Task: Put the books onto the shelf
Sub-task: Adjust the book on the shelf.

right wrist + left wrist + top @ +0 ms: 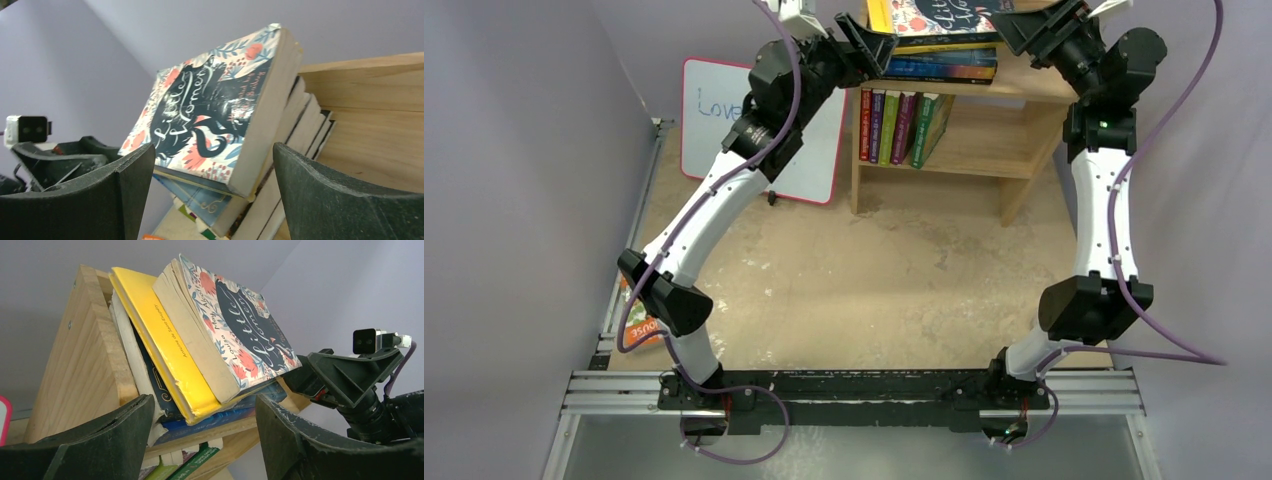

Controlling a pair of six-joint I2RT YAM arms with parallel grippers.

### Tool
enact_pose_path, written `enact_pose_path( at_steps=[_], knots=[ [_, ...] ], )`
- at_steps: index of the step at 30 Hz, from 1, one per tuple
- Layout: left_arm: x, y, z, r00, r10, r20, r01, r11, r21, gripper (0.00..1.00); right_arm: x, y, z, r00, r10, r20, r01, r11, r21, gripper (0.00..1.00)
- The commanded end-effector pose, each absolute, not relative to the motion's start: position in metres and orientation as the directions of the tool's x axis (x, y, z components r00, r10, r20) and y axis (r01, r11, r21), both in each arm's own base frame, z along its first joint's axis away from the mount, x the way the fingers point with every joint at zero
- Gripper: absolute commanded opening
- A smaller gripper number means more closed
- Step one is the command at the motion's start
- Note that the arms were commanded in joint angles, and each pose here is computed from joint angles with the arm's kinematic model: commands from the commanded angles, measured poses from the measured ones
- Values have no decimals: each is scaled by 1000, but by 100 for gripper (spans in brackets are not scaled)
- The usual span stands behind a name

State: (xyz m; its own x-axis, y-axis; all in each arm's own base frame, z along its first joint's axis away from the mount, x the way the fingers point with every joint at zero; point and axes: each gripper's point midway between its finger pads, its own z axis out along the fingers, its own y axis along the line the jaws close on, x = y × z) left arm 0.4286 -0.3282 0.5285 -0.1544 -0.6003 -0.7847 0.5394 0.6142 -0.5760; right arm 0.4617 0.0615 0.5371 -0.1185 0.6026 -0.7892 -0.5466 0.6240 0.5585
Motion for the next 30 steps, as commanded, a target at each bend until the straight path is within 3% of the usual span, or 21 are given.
enact_pose_path(
  at_steps=[1,16,30],
  knots=[
    [416,-320,574,-104,-654,-749,617,549,-564,73,426,79,570,-99,596,-797,-674,549,494,88],
    [434,-328,567,-146,-651,-745,633,517,-577,71,390,94,571,-172,612,-772,-718,459,524,88],
    [444,-324,563,-152,-646,-748,635,516,-575,70,381,92,568,-156,608,-778,-695,493,524,87]
  ],
)
